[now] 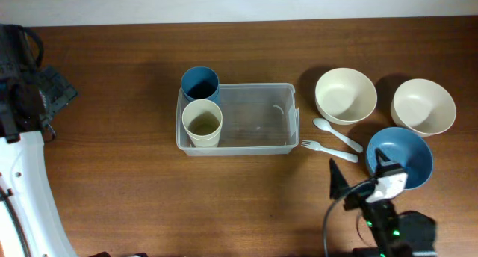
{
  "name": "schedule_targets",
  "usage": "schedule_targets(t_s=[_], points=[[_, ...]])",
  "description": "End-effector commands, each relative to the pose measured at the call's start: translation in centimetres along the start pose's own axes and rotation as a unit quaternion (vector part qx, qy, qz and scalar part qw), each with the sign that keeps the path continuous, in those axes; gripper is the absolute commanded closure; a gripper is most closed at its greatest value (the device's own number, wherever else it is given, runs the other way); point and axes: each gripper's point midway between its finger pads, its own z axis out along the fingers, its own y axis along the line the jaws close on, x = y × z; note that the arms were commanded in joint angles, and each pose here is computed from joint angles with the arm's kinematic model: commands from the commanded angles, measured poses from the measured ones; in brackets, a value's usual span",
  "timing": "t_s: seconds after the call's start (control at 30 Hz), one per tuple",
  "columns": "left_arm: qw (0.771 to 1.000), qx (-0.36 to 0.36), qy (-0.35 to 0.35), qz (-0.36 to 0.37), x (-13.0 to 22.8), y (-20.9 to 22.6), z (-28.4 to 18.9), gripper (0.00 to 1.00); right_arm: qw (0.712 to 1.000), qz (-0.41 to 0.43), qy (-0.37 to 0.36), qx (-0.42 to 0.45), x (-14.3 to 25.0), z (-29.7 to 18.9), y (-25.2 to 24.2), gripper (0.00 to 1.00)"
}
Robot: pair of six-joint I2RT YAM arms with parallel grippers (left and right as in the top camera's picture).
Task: Pack container
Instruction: 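Move the right gripper over the blue bowl at right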
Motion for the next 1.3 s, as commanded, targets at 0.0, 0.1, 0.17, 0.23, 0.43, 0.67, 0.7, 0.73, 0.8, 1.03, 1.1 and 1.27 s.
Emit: schedule_targets(t_s=[0.0,0.1,0.17,0.23,0.43,0.67,0.7,0.73,0.8,1.03,1.1,1.27], points=[[1.000,-0.002,0.006,-0.006,0.2,0.0,0.3,0.00,1.000,-0.001,0.015,-0.004,-5.3,-2.2,0.9,0.01],[1.000,-0.002,0.007,-0.006,0.2,0.0,0.3,0.00,0.998,0.010,0.062,-0.017,-8.5,-3.7,1.8,0.01],[1.000,-0.002,0.006,-0.006,0.2,0.0,0.3,0.00,0.997,0.021,0.063,-0.029,-10.5,-4.2,2.4,0.01],[1.000,-0.002,0.006,-0.006,0.2,0.0,0.3,0.00,0.995,0.037,0.069,-0.060,-11.4,-4.6,3.6,0.02],[1.000,-0.002,0.006,-0.006,0.2,0.0,0.3,0.00,0.992,0.037,0.065,-0.105,-12.4,-4.7,5.1,0.01],[1.000,-0.002,0.006,-0.006,0.2,0.0,0.3,0.00,0.966,0.146,0.187,0.106,-8.3,-1.1,-2.1,0.01],[1.000,-0.002,0.007,-0.006,0.2,0.0,0.3,0.00,0.954,0.155,0.219,0.131,-7.4,-0.5,-2.9,0.01],[1.000,-0.002,0.007,-0.006,0.2,0.0,0.3,0.00,0.946,0.155,0.246,0.143,-6.9,0.1,-3.4,0.01],[1.000,-0.002,0.007,-0.006,0.2,0.0,0.3,0.00,0.928,0.153,0.297,0.165,-6.0,1.3,-4.2,0.01],[1.000,-0.002,0.007,-0.006,0.2,0.0,0.3,0.00,0.862,0.152,0.433,0.214,-4.5,6.2,-7.0,0.01],[1.000,-0.002,0.006,-0.006,0.2,0.0,0.3,0.00,0.853,0.166,0.446,0.214,-3.9,7.5,-7.7,0.01],[1.000,-0.002,0.006,-0.006,0.2,0.0,0.3,0.00,0.804,0.236,0.476,0.267,-0.6,7.7,-12.1,0.01]])
